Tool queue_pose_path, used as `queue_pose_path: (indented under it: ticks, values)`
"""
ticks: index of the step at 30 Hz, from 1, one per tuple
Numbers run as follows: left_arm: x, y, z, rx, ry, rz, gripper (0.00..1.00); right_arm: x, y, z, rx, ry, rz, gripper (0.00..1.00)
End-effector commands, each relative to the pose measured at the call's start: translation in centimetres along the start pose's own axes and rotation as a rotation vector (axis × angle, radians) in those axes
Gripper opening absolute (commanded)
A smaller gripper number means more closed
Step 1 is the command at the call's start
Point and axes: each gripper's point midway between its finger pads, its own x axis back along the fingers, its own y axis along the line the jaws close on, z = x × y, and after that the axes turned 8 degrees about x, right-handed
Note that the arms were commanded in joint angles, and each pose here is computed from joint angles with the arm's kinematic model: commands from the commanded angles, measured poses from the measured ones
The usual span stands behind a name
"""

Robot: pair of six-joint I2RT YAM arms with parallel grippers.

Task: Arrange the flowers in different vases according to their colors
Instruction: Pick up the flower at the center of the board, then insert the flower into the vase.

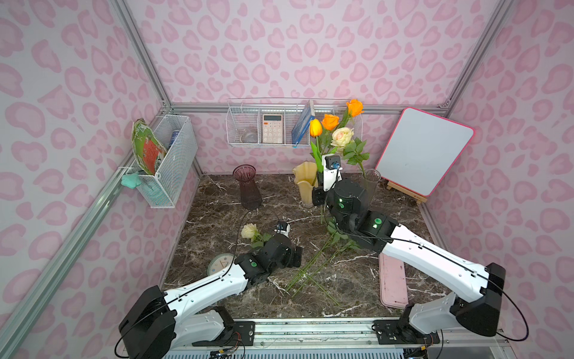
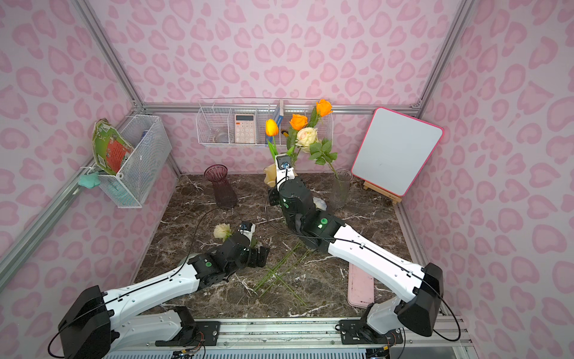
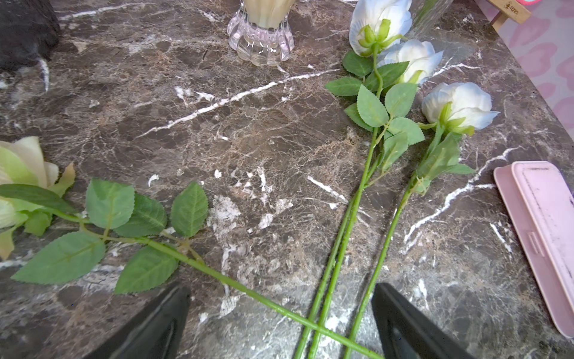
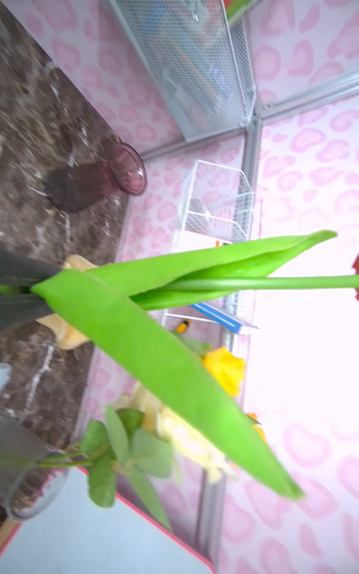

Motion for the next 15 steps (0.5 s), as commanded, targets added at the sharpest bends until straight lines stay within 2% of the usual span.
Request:
queue_pose_path:
  ticks: [1,6,11,15]
  values:
    - [-0.4,-0.6,-0.1,-0.015,0.015,0.012,0.96,-1.0,-2.8,-5.3,0.046,-0.27,0.134,0.0]
    - [-1.3,-0.9,0.2,-0.017,0.031,0.02,0.96,-4.2,-3.4,-4.4,0.089,-0.351,0.211,0.0]
    - [-2.3,-1.2,0.5,-0.026,0.056,0.017,0.96,-5.5,-3.4,-4.7,0.073,-0.448,0.235,0.0]
    - [-3.0,-1.1,1.3,-0.021,0.081,0.021,0.95,-8.3,-3.6,-4.1,0.045,-0.461,0.232,0.0]
